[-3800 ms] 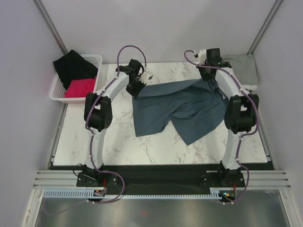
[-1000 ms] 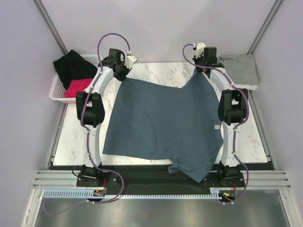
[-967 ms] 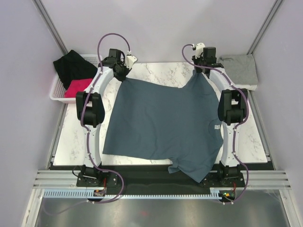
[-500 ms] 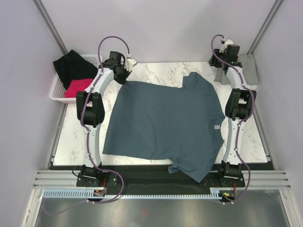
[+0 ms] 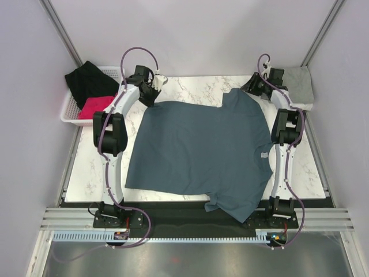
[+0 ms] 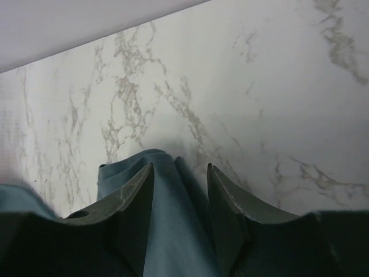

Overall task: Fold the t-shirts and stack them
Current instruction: Flatten the tshirt out

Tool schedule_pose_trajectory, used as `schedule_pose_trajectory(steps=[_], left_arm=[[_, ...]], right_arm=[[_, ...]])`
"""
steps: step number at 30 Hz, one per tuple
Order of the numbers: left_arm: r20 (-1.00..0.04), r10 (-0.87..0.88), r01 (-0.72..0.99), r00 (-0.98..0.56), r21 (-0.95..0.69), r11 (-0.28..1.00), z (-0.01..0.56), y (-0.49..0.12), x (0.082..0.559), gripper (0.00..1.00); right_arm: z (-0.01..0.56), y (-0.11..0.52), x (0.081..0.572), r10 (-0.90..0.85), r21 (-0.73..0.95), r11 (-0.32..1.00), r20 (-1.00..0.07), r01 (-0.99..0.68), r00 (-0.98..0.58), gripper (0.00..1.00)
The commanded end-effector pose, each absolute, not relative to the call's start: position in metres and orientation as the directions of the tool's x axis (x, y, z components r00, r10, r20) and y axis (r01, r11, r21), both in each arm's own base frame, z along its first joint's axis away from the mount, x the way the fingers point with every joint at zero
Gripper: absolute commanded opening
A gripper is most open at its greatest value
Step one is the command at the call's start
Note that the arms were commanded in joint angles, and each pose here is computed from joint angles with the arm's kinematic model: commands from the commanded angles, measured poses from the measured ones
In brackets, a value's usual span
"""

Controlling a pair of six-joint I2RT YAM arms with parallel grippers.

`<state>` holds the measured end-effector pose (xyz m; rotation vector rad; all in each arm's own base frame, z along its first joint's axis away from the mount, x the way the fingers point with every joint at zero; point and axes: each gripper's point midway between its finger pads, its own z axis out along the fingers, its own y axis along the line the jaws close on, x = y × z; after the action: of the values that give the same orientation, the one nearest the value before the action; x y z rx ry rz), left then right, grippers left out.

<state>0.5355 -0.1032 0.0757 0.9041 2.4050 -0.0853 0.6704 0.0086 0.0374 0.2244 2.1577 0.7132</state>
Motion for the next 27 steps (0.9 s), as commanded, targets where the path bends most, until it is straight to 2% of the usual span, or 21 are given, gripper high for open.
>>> schedule_pose_trajectory(steps=[1,7,14,22,24,27], left_arm=[[-0.566,0.557,0.602,-0.607,0.131,0.788,0.102,-0.11,0.534,0.02],[-0.572,0.557,0.6,-0.602,0.136,0.788,0.107,-0.111,0.534,0.02],[-0.56,0.559,0.597,-0.611,0.139,0.79,0.105,-0.11,0.529,0.02],[-0.563,0.562,0.594,-0.606,0.149,0.791,0.108,-0.108,0.53,0.02],[-0.569,0.56,0.594,-0.603,0.148,0.791,0.111,-0.109,0.531,0.02],[-0.576,0.555,0.594,-0.601,0.143,0.792,0.114,-0.111,0.531,0.02]], right_arm=[[0.048,0.019,0.664,0.415,0.628,0.77,-0.632,-0.118,-0.655,0.5],[0.031,0.022,0.651,0.417,0.64,0.764,-0.589,-0.083,-0.692,0.5],[0.024,0.021,0.653,0.405,0.616,0.784,-0.599,-0.075,-0.691,0.42],[0.025,0.037,0.633,0.377,0.641,0.761,-0.561,-0.098,-0.737,0.27],[0.036,0.035,0.632,0.363,0.623,0.774,-0.583,-0.113,-0.727,0.18],[0.064,0.029,0.636,0.319,0.561,0.813,-0.651,-0.153,-0.689,0.14]])
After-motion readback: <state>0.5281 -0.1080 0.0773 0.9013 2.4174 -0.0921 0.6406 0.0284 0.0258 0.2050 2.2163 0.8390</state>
